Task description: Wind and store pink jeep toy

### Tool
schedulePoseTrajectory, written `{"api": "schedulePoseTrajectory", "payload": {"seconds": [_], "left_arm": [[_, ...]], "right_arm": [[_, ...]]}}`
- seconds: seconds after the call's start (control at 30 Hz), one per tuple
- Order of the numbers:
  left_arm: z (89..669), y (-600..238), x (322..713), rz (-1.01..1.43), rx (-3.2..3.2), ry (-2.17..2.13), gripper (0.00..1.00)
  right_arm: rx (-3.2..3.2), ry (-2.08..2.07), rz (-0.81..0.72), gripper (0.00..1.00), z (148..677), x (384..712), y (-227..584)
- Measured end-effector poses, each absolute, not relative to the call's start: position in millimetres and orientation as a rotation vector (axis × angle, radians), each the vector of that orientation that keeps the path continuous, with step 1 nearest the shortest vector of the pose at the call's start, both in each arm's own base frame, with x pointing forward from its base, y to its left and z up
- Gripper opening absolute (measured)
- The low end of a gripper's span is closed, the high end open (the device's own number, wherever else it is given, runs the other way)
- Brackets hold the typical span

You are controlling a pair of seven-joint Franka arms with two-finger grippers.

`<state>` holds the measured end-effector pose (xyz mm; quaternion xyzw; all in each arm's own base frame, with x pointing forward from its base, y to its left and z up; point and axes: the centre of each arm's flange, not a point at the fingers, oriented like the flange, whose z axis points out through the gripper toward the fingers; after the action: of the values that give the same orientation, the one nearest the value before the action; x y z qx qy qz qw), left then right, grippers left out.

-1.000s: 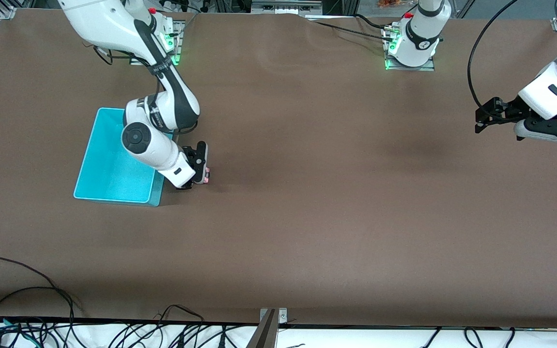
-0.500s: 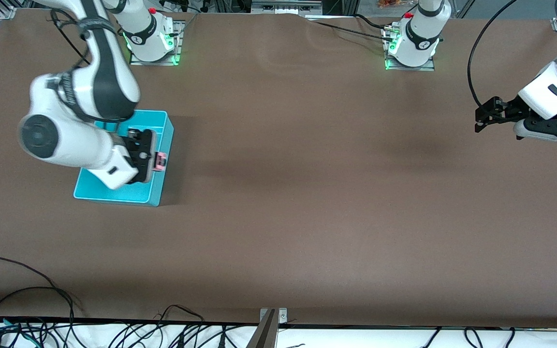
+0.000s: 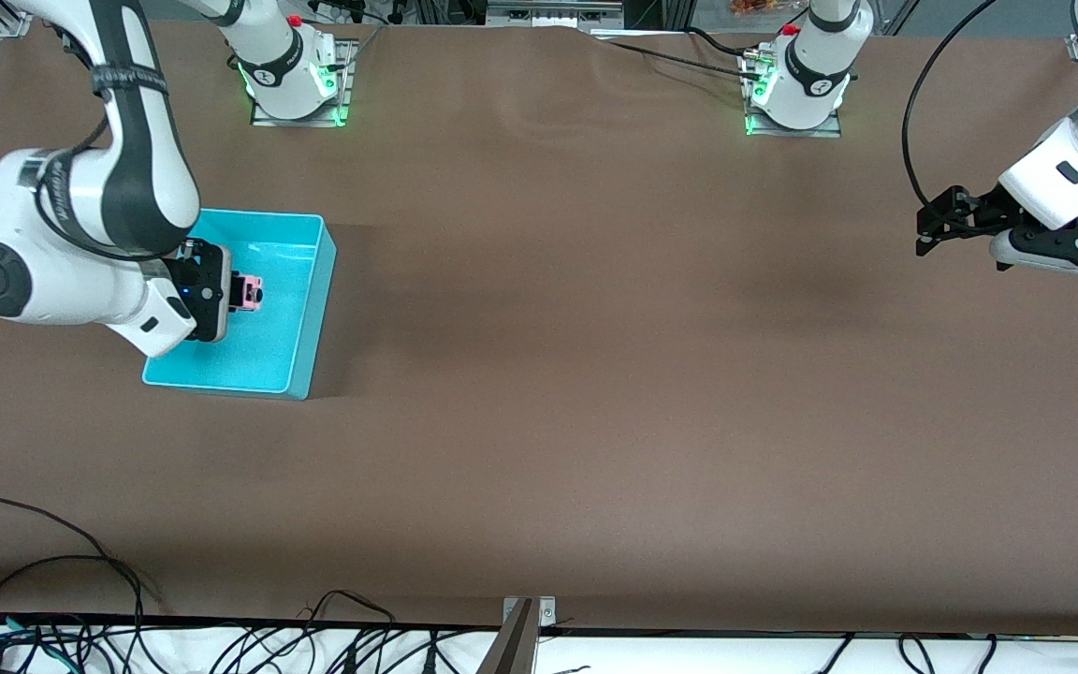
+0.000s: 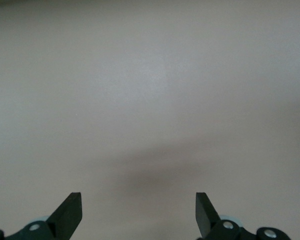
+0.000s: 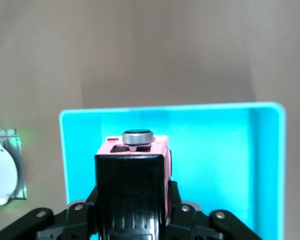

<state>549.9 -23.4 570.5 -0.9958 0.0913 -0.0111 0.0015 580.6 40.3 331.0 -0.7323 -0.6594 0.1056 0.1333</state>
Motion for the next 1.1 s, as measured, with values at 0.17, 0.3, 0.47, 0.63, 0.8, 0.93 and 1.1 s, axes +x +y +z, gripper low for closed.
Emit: {"api": "schedulePoseTrajectory", "payload": {"seconds": [0.17,0.3,0.47,0.63,0.8,0.93,1.1], "left_arm": [[570.5,-23.6,549.9,-0.034,-3.125,0.287,1.0],[570.5,-23.6,549.8,-0.034,-3.125,0.287,1.0],[570.5,-23.7,549.8,-0.033,-3.125,0.287,1.0],[570.5,-23.8,549.8,-0.033,-3.125,0.288,1.0],[570.5,-25.7,549.7,-0.033,-3.125,0.293,1.0],[570.5,-26.3,549.7,-0.033,-3.125,0.295,1.0],[570.3,-26.3,549.4,-0.03,-3.125,0.295,1.0]], "right_arm": [[-2.122,-1.962,0.273,0.53,276.3,551.7,28.1],[-2.144,-1.978,0.252,0.53,241.3,522.9,19.2],[-2.161,-1.996,0.236,0.53,218.3,498.5,15.1],[-2.164,-2.015,0.223,0.55,210.1,488.6,16.4],[-2.159,-2.027,0.209,0.75,212.7,489.0,21.2],[-2.162,-2.033,0.184,0.9,220.2,491.5,23.4],[-2.172,-2.047,0.122,1.0,244.9,507.1,27.4]]}}
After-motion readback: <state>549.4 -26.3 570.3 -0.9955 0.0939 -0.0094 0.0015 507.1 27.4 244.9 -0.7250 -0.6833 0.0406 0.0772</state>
